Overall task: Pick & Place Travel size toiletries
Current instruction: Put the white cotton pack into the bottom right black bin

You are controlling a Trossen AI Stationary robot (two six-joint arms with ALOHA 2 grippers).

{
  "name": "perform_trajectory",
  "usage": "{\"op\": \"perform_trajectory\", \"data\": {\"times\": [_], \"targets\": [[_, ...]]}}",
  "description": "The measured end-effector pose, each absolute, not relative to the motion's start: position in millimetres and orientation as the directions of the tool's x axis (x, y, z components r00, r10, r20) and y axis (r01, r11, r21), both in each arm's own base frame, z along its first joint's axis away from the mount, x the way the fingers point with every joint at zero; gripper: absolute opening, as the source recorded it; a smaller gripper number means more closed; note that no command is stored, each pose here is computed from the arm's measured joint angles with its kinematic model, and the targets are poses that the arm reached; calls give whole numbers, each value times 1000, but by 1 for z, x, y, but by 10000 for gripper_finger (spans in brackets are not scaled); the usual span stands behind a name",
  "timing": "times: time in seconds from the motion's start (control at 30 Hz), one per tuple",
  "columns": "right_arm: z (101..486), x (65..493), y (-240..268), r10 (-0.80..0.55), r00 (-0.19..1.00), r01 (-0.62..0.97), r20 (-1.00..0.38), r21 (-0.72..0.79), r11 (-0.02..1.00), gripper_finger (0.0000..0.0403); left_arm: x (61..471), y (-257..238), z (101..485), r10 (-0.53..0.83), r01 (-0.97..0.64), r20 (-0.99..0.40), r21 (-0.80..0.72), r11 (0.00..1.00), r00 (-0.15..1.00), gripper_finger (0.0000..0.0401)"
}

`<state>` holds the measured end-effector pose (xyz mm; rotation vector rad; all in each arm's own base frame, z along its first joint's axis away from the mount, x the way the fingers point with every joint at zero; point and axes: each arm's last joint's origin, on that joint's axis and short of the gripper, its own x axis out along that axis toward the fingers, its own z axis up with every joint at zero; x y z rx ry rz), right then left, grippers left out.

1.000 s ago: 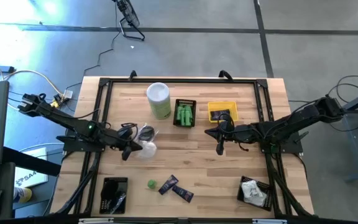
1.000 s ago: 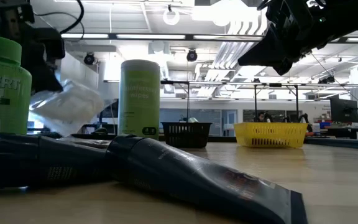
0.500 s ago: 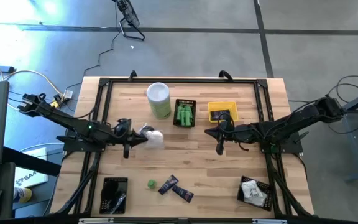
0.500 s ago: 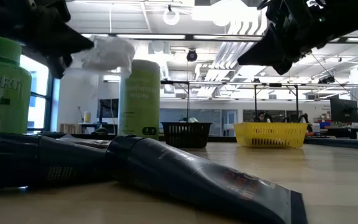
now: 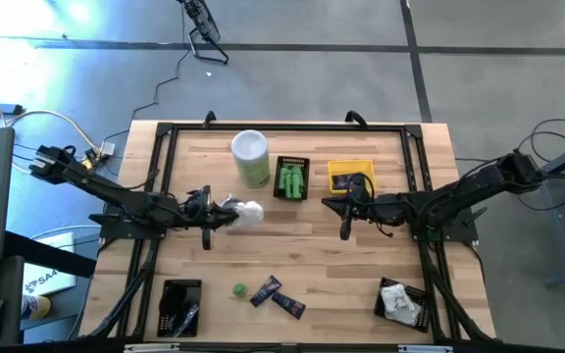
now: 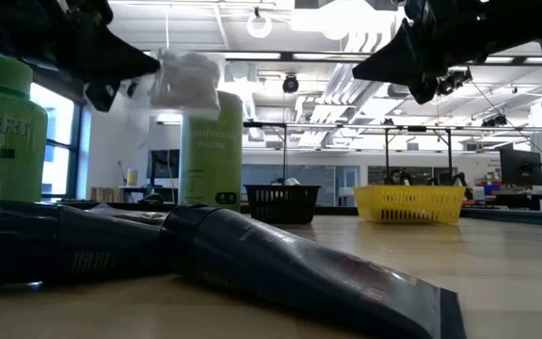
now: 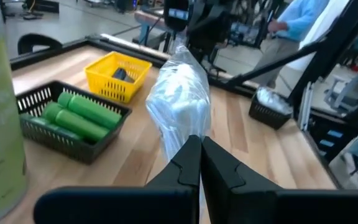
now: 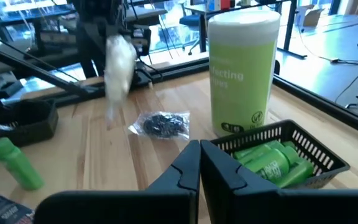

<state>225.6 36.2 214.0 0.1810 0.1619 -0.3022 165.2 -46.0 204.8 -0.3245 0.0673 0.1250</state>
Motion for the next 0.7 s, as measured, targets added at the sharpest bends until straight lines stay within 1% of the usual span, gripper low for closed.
{"op": "perform_trajectory", "data": {"times": [0.17, 0.33, 0.6, 0.7], "targets": [[217, 226, 36, -279, 947, 305, -158, 169, 937, 3, 183, -45, 194, 124, -145, -85, -313, 939, 989, 0], [217, 226, 36, -278, 948, 303, -154, 180, 936, 3, 200, -33, 192, 39, -52, -50, -279, 959, 998, 0], [214, 228, 37, -275, 947, 311, -167, 252, 916, 3, 217, -3, 215, -60, 62, 17, -200, 978, 998, 0], [212, 230, 37, -276, 946, 315, -172, 277, 908, 3, 220, 9, 225, -127, 133, 40, -193, 972, 991, 0]]}}
